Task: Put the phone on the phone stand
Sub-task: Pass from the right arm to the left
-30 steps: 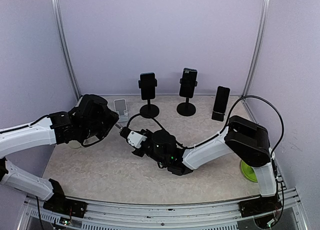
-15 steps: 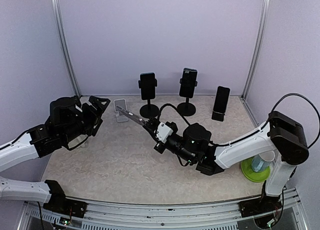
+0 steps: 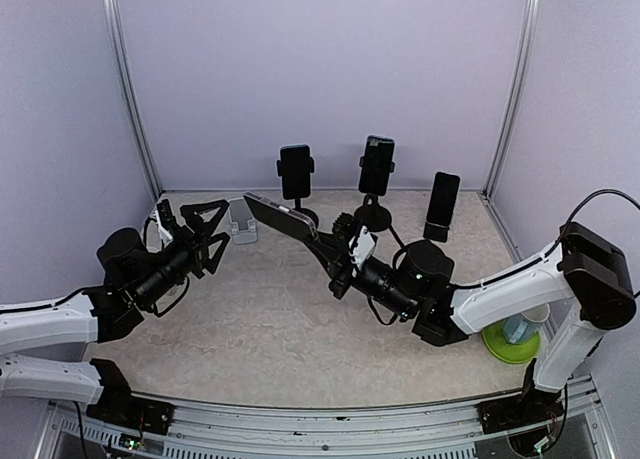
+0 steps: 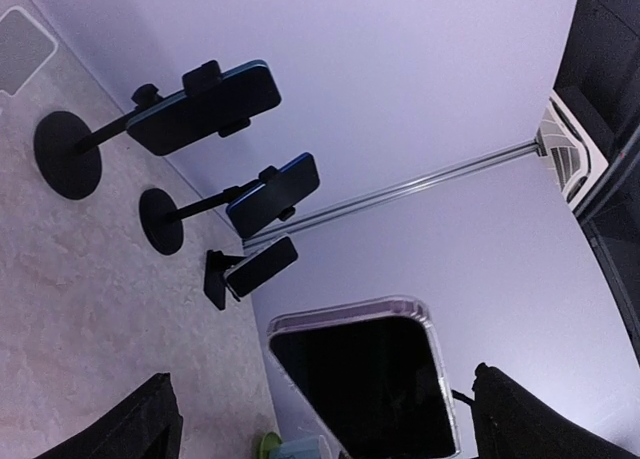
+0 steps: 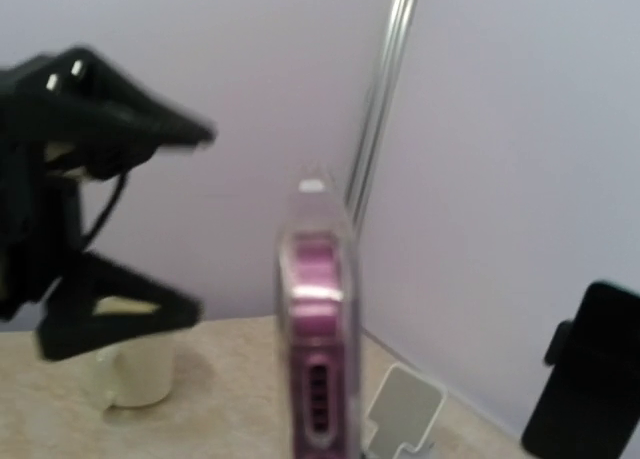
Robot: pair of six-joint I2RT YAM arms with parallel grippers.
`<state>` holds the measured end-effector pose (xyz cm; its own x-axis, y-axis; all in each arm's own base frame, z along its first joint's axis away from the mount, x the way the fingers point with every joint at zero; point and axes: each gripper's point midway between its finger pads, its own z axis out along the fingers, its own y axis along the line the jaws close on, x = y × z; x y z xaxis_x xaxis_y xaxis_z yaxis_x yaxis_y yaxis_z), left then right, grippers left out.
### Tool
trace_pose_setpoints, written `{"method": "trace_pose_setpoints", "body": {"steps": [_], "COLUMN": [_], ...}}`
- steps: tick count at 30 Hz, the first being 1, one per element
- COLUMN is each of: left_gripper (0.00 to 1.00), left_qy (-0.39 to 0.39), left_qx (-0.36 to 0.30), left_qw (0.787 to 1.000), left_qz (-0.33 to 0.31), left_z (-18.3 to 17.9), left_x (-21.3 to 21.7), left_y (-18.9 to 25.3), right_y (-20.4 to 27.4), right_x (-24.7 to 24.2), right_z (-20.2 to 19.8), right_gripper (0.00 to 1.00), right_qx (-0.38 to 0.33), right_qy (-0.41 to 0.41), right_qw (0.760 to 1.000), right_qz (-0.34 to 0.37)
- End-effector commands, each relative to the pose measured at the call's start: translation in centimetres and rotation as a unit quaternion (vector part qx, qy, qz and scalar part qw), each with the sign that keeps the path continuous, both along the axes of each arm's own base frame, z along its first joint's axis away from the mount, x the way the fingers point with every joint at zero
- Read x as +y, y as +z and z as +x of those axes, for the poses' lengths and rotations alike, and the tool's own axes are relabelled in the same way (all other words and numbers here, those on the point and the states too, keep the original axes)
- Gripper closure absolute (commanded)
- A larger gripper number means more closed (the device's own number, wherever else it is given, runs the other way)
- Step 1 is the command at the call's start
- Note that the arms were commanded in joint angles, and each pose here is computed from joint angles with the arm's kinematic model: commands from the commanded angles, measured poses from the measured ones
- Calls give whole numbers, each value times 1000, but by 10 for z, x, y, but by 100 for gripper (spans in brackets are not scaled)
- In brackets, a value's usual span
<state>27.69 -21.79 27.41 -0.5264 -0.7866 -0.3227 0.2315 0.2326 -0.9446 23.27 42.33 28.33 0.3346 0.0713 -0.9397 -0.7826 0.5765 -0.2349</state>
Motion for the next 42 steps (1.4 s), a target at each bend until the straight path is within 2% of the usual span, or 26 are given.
{"method": "trace_pose_setpoints", "body": {"steps": [1,9,19,26,42], "left_gripper": [1,1,1,1,3], "left_qy": [-47,-88,-85,-124,-144], "left_qx": [-90,-94,-69,-67,-74], "left_qw": [991,987,990,983,977], "left_qz": [-83,-99,-88,-116,-140], "left_z": [-13,-14,-10,-13,-21], "left_x": [-12,-33,-35,-49,-55], "left_y": [47,47,34,33,39], "right_y": [39,40,44,39,14], "right_x": [-15,-19,-24,-16,-6], "right_z": [-15,-32,-41,-54,-43], "right_gripper": [100,100,100,100,100], "right_qx": [-6,-12,-30,-41,-44], "right_qy": [28,71,82,125,104], "right_qw": [996,994,992,987,992], "right_qz": [80,88,96,88,63]}}
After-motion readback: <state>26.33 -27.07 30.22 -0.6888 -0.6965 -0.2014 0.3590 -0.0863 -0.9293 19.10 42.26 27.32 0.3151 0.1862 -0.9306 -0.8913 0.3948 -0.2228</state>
